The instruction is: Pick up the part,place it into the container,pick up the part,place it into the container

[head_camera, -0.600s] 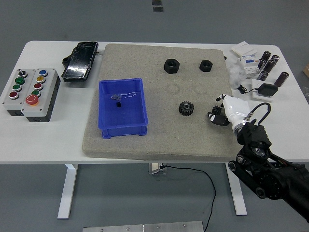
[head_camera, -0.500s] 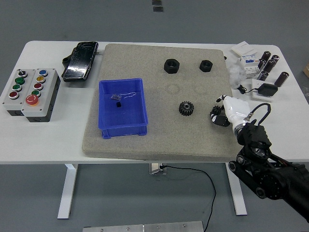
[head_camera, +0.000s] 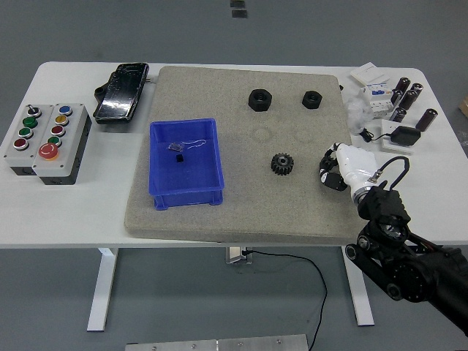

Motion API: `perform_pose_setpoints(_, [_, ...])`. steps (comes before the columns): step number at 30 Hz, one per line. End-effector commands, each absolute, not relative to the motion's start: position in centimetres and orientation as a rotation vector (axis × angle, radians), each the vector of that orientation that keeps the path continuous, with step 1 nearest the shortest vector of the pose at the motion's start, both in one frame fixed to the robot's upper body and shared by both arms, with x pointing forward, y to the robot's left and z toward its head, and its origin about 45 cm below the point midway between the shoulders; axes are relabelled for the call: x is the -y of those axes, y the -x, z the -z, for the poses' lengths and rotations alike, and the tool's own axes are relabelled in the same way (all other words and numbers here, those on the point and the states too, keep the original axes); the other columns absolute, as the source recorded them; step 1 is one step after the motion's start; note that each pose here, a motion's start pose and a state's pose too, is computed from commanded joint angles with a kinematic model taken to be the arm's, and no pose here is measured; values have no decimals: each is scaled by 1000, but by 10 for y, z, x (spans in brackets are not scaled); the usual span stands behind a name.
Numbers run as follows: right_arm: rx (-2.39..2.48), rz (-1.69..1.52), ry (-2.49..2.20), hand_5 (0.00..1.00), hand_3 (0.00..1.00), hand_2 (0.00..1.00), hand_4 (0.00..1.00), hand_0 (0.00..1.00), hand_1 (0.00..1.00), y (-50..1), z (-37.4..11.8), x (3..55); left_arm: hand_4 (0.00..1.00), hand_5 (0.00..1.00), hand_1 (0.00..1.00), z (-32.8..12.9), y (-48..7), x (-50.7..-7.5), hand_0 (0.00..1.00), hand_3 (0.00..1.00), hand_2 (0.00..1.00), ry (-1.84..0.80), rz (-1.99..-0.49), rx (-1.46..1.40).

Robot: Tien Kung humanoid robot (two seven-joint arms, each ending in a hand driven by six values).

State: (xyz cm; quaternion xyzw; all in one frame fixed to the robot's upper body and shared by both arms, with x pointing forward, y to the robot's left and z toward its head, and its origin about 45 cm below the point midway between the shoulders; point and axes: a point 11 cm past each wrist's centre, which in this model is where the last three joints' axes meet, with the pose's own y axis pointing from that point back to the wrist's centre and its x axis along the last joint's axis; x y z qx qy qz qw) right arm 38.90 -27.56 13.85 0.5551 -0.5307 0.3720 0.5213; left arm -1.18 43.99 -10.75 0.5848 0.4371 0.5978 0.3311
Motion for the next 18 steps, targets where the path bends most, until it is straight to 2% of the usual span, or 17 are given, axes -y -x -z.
perform_pose_setpoints(7, [1284, -1020, -1380, 2, 471, 429, 439, 357, 545, -403, -174, 244, 711, 359, 623, 108, 12, -439, 658, 616, 582, -1529, -1562, -1147])
perform_pose_setpoints(16, [1309, -1270, -1646, 2, 474, 426, 431, 389, 544, -404, -234, 138, 711, 359, 623, 108, 9, -440, 658, 616, 582, -1528, -1559, -1140])
perform_pose_setpoints(17, [1311, -1282, -1675, 2, 501, 477, 464, 450, 585, -402, -237, 130, 711, 359, 624, 108, 9, -440, 658, 616, 582, -1529, -1558, -1140])
perform_pose_setpoints(18, [1311, -1295, -1708, 2, 501, 477, 464, 450, 585, -400, -239, 121, 711, 359, 624, 108, 9, -440, 658, 616, 582, -1529, -1557, -1139])
